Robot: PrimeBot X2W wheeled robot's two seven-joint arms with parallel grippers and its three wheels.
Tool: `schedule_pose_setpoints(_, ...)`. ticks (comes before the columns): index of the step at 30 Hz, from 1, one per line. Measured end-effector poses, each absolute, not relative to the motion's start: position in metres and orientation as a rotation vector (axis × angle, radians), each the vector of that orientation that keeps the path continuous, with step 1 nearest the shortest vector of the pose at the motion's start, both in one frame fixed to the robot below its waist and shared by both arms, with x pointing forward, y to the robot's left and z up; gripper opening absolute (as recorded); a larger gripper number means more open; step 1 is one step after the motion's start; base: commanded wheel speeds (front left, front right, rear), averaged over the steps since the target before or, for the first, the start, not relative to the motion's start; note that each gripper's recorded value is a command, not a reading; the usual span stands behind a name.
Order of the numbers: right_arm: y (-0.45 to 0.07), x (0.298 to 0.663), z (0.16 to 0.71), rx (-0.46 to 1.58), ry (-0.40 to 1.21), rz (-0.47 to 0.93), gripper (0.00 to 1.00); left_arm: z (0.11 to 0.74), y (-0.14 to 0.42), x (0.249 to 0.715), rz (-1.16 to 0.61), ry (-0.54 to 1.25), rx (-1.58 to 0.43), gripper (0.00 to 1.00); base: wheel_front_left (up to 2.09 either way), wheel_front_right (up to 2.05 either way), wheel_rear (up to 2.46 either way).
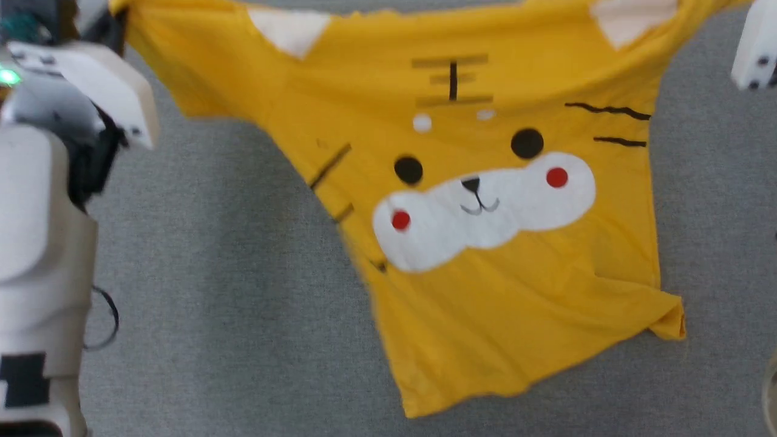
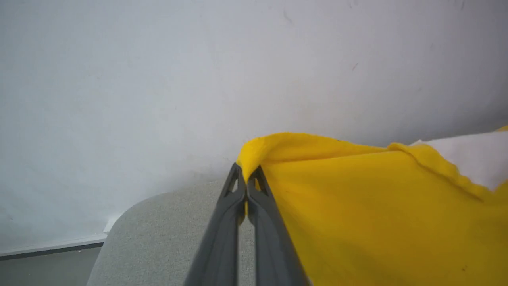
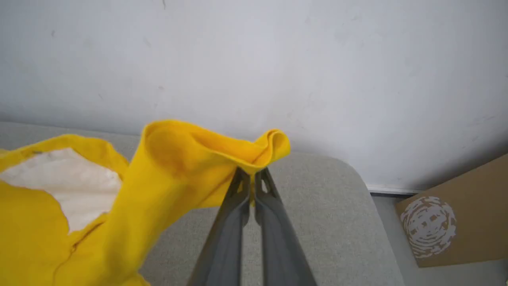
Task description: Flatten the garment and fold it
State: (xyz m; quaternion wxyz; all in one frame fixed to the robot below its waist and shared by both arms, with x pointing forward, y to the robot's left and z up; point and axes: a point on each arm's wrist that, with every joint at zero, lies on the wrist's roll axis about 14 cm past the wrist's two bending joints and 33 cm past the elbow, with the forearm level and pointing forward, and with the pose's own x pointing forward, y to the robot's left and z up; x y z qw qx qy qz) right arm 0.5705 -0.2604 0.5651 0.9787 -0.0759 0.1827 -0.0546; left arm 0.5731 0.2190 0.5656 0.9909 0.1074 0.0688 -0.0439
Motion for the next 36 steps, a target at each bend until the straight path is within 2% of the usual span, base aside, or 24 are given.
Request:
schedule_pose_setpoints(12,-0.242,0.638,0.710,-0.215,-0.125,-0.088,0.00,0.705,0.239,0.644,0.088,-0.318,0.134,0.00,0.00,0.00,0.00)
schedule_pose_setpoints(14,-0.238,0.643,0.732,-0.122,-0.220,-0.078,0.00,0.725,0.238,0.648,0.098,-0.395,0.145,0.00,0.00,0.00,0.00)
schedule_pose_setpoints(24,-0.227,0.641,0.799,-0.142,-0.525,-0.066,0.00,0.786,0.237,0.642,0.109,-0.665,0.102,0.00,0.00,0.00,0.00)
schedule_pose_setpoints(29,-0.230,0.651,0.768,-0.157,-0.434,-0.058,0.00,0.773,0.238,0.643,0.089,-0.624,0.130,0.00,0.00,0.00,0.00)
schedule_pose_setpoints(36,-0.222,0.654,0.642,-0.114,-0.141,0.006,0.00,0.635,0.238,0.643,0.021,-0.249,0.149,0.00,0.00,0.00,0.00)
